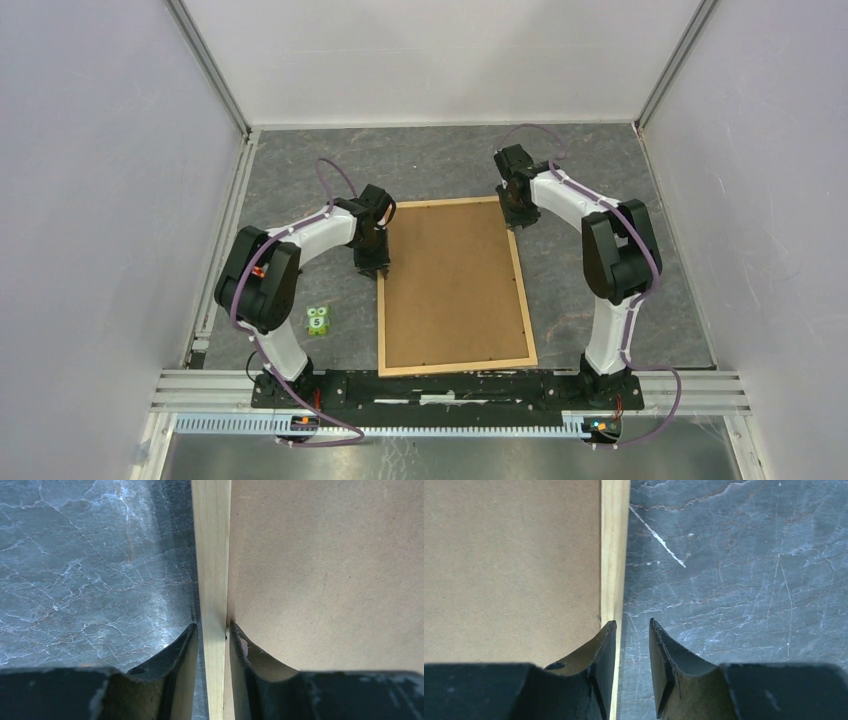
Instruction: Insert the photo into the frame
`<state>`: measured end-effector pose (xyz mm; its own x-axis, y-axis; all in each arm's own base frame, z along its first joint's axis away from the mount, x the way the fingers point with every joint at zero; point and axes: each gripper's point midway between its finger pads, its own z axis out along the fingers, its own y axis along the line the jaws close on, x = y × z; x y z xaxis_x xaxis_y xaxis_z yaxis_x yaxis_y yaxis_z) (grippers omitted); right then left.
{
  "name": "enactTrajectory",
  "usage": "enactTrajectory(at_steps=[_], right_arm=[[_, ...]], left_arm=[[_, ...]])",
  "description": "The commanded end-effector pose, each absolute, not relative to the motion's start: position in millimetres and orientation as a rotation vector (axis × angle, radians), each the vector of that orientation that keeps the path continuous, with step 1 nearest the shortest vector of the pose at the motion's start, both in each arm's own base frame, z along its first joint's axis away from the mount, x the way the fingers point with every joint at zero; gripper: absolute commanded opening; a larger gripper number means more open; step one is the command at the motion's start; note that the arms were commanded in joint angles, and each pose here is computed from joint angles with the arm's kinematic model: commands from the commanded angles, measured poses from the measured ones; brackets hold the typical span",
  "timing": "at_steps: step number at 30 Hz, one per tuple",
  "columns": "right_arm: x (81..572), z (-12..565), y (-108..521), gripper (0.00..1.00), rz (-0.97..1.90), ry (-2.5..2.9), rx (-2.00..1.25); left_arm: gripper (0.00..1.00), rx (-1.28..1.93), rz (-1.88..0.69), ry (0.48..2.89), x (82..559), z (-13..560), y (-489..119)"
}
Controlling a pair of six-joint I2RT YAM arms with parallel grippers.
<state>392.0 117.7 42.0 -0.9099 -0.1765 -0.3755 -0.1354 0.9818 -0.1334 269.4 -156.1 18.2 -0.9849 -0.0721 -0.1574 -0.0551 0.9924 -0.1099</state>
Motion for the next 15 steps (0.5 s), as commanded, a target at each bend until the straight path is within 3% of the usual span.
enactTrajectory(at_steps=[1,15], right_arm=[[402.7,52.6,130.6,0.34,-0.140,2.703,-0.209],[394.6,43.5,132.0,0.21,-0.185,2.730,-0.243]], left_arm=[[0.34,-0.083,-0.013,3.016,255.7,-3.1,-133.7],[0.26,-0.086,0.021,3.012,256.8,-4.4,-129.7]])
